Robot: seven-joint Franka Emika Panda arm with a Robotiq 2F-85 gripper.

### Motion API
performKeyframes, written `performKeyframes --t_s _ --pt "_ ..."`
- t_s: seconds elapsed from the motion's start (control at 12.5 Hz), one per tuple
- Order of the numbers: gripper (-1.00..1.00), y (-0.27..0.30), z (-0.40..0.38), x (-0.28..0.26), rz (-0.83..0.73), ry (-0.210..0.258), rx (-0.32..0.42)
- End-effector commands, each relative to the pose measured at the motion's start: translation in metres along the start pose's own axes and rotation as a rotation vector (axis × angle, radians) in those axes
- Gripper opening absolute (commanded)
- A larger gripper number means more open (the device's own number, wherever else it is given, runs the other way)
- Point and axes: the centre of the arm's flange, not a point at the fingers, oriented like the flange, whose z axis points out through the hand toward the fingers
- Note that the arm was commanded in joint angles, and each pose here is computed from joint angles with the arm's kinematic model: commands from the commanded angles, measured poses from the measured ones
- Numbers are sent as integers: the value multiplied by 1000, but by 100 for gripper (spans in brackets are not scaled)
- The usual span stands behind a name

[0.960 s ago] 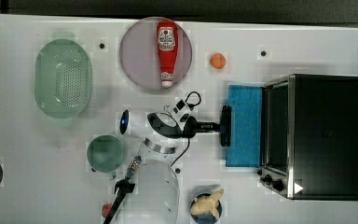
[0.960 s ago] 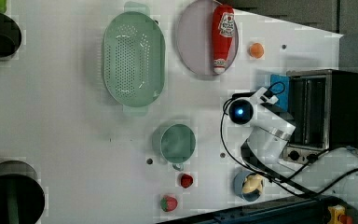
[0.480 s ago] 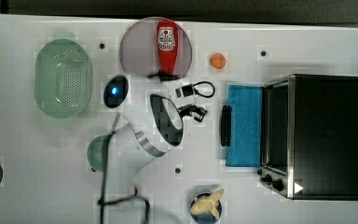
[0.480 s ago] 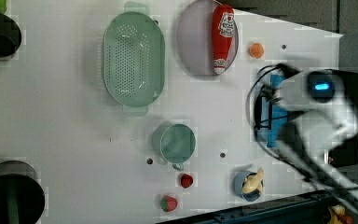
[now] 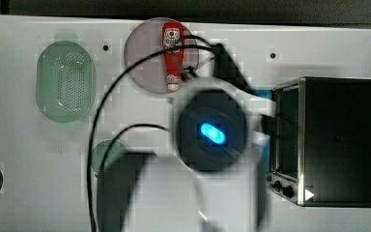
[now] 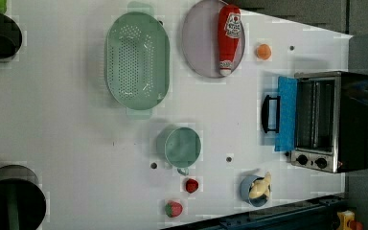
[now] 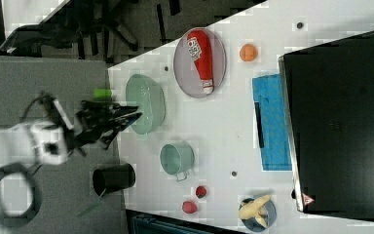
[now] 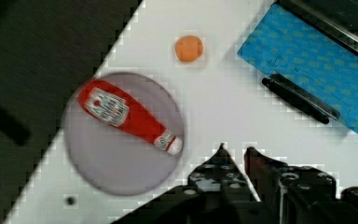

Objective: Flap open oven.

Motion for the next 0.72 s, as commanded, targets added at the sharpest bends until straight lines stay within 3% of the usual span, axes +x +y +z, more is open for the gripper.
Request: performKeyframes --t_s 0.08,0.72 --pt "-65 19 6 -2 82 -73 -66" --pt "-65 28 -6 -7 80 -95 -88"
